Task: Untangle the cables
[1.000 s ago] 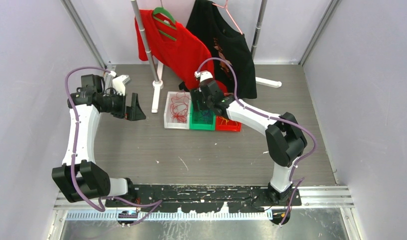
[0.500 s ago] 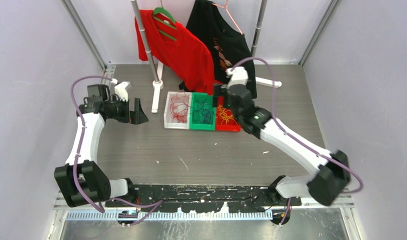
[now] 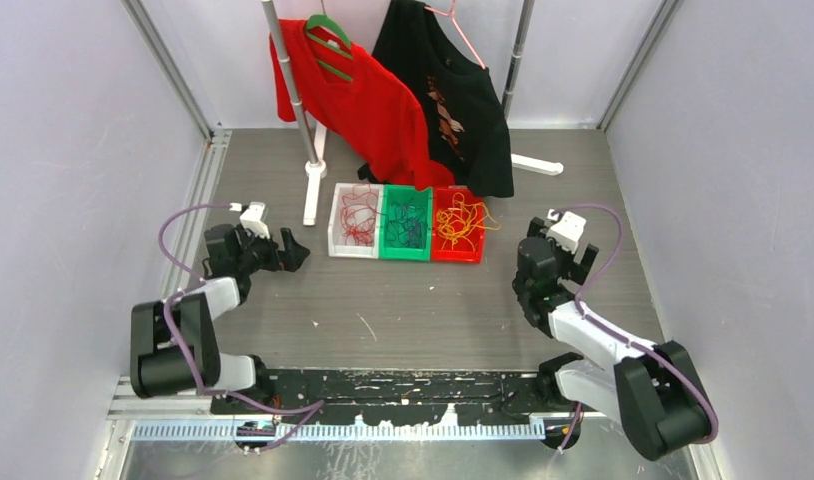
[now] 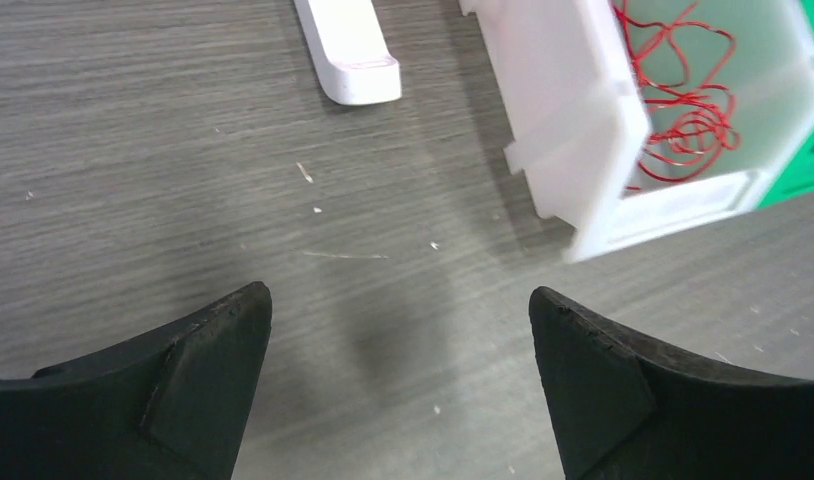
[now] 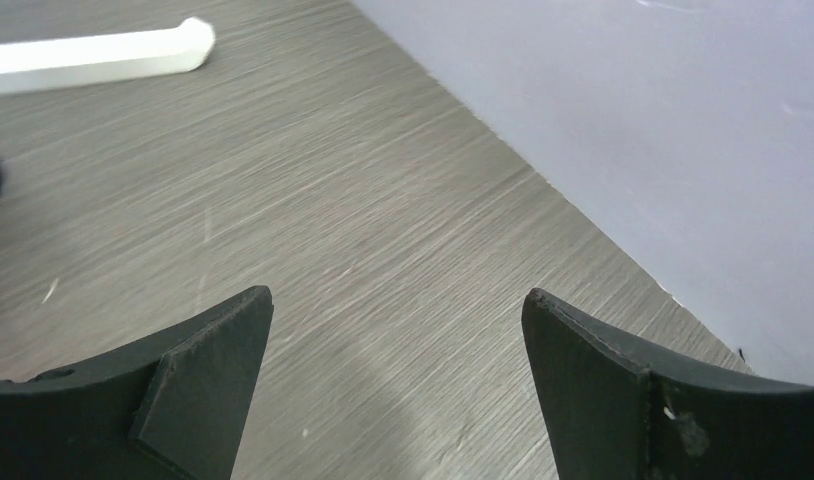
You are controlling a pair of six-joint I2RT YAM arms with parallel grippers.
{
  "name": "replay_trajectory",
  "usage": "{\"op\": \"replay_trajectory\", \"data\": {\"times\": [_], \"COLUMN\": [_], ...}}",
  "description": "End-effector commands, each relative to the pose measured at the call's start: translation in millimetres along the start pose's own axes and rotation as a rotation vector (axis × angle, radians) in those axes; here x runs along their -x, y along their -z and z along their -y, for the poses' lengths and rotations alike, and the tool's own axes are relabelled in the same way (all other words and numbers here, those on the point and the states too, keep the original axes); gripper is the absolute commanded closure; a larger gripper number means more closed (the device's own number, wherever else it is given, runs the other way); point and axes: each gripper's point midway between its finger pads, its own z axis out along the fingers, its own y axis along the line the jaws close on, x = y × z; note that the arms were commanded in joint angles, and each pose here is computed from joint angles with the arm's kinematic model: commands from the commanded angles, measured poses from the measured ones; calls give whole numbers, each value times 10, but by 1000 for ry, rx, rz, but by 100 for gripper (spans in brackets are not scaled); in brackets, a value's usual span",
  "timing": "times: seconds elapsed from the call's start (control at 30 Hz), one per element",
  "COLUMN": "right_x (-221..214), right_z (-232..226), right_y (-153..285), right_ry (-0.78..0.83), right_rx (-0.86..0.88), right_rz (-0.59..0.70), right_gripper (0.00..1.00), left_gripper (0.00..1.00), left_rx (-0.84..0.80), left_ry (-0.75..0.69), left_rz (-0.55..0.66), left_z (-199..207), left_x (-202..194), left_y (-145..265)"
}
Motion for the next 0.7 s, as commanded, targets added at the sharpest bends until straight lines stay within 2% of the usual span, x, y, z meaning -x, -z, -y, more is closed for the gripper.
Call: {"op": "replay_trajectory", "data": {"times": [0.0,0.17,0.33,0.47,0.5,0.53,0.6,0.67], "right_x": [180,-67,-261,-382,-398,-414,-422,-472], "right_z": [143,71,-131,-578,-591,-579,-587,-543], "right_y": [-236,-519,-710,-651,-650,-642,-730,-819], "right_ry": [-260,-286,-272,-165,-146,-152,-152,-190], "right_rx": [-116,-99,18,291,292,279,260,266], "right_rz": [87,47,18,15,30,14,-23,-77], "right_gripper": [0,0,0,0,0,0,0,0], "left_gripper": [0,1,1,1,1,1,1,1], "left_rx": [25,40,75,147,146,149,186,216], "left_ry": [-138,-140,-170,-202,-211,-209,-175,-191], "left_rz": [323,362,377,384,408,395,246,284], "left_z": [-128,-184,-154,-177,-162,-170,-258,-254], "left_x": [609,491,443,314,366,405,302,350], "left_y": [-127,-182,-137,-212,-242,-263,-372,-410]}}
